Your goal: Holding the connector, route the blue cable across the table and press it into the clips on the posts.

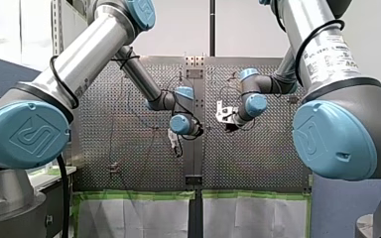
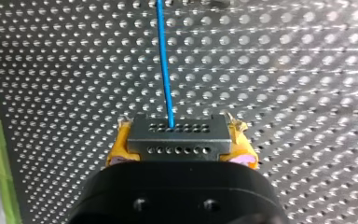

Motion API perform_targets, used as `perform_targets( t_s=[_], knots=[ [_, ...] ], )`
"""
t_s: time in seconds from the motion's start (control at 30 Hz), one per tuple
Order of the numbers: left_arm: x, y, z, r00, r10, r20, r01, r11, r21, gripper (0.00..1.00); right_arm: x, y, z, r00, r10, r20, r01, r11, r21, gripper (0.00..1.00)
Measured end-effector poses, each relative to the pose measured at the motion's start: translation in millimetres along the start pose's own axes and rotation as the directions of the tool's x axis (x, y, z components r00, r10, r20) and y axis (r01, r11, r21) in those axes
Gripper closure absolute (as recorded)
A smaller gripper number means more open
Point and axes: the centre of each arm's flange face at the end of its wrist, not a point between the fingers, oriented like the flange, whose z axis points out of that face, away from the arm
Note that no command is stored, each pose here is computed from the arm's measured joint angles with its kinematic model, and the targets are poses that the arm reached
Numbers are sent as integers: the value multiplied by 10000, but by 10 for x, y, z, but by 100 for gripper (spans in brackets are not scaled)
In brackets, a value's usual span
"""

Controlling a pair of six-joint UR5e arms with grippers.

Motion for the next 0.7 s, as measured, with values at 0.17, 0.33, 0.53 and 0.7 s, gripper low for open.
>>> perform_targets(
  t_s=[0.17,0.33,0.53,0.7],
  knots=[
    [-24,24,32,9999,-46,145,45,10000,61,100,-82,52,54,10000,34,86,-34,10000,-28,100],
    [-48,75,67,9998,-73,205,71,9999,91,100,-45,136,85,9999,129,-15,-129,9999,2,100],
    [6,157,160,10000,-14,74,14,10000,52,100,-8,218,117,9988,443,-202,-437,9986,302,100],
    [85,241,301,9999,75,-77,-76,9999,-80,100,11,292,144,9973,638,-370,-622,9971,427,100]
  ],
)
